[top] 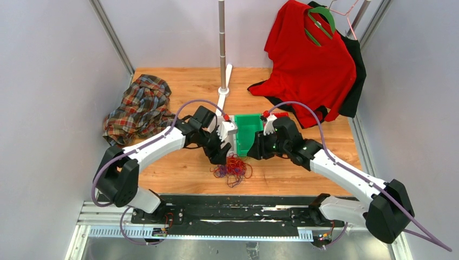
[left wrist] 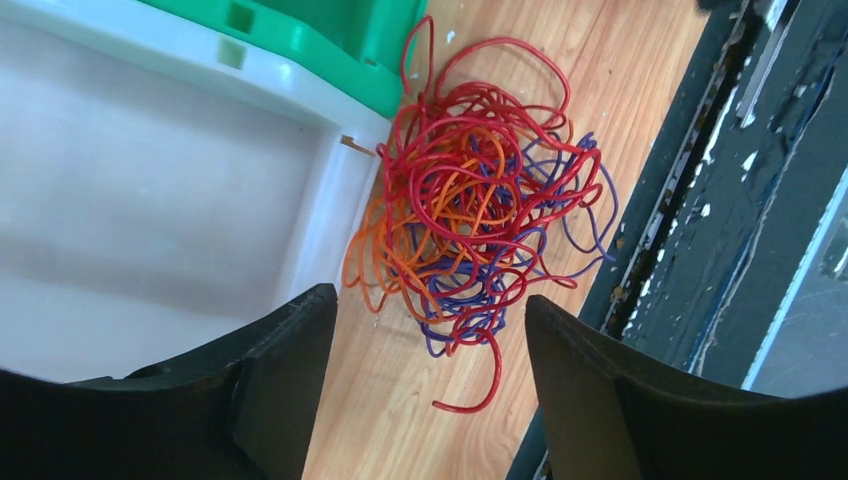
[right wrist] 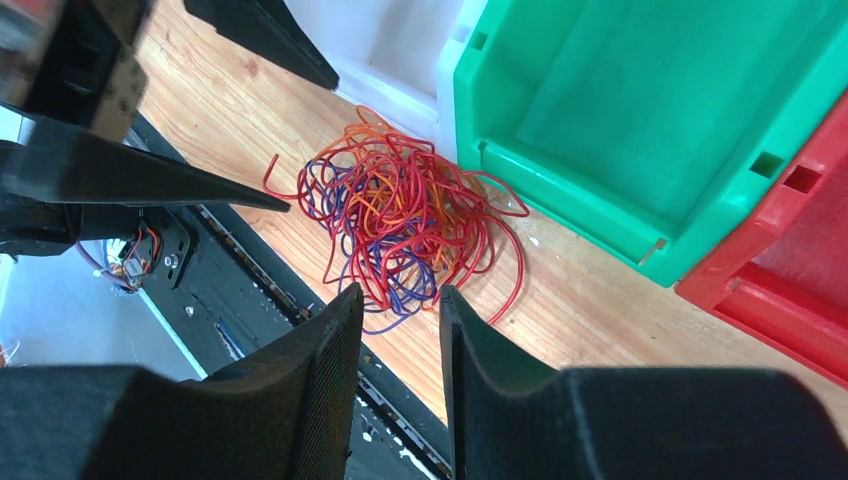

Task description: Untangle the cables

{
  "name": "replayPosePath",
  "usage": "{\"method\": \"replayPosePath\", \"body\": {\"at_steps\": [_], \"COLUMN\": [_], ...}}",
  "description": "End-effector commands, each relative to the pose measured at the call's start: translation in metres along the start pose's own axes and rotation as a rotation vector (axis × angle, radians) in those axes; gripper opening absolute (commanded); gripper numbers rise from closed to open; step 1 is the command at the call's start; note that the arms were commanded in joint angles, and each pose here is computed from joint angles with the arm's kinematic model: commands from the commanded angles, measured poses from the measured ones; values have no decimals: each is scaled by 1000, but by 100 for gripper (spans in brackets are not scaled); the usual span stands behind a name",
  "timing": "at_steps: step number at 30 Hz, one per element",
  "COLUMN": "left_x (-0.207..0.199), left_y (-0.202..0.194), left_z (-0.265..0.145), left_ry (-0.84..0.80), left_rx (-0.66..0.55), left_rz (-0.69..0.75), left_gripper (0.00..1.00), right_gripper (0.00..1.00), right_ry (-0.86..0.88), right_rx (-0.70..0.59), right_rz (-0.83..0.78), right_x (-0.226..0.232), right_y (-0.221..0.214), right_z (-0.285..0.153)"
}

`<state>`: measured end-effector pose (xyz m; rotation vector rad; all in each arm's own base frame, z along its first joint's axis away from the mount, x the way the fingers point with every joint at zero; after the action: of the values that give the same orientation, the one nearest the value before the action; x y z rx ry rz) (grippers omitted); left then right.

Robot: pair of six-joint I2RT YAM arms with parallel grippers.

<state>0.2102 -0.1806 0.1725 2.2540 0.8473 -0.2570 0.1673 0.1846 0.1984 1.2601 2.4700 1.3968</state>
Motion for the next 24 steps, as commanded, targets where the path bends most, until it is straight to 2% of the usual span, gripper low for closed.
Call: {"method": "replayPosePath", "body": {"at_steps": [1, 5, 10, 14, 17, 21, 24], "left_x": [1, 3, 1, -9, -16, -28, -37], "left_y": [-11, -15, -5, 4, 4, 7, 8], "left_z": [14, 19, 14, -4, -17, -36, -52], "left_ry": [-29, -15, 17, 33, 35, 31, 38], "left_rx": [18, 9, -37, -77, -69, -58, -64], "left_rz": [58, 58, 51, 52, 34, 18, 8], "left_gripper": [71, 60, 23, 4, 1, 1, 1], "right_gripper": [34, 33, 28, 26, 29, 52, 63], "right_ry": [-48, -70, -104, -124, -127, -93, -38], "right_rx": [-54, -91, -113, -148, -183, -266, -314], "right_rz": [-39, -53, -88, -165, -203, -282, -313], "right_x": [-5, -7, -8, 2, 8, 24, 36], "right_y": [1, 2, 2, 4, 6, 11, 19], "right_z": [-9, -8, -3, 2, 4, 7, 11]}}
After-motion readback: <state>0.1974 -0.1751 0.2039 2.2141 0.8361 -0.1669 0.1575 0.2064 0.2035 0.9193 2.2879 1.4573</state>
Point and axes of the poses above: each gripper's point midway between its finger pads, its own z axis out along the fingers, its own x axis along the line the jaws close on, y = z × x, the point moved 10 cm from there along -z, back along the fingers, and after that the axes turned 13 degrees about -z, right-handed, at the moved point
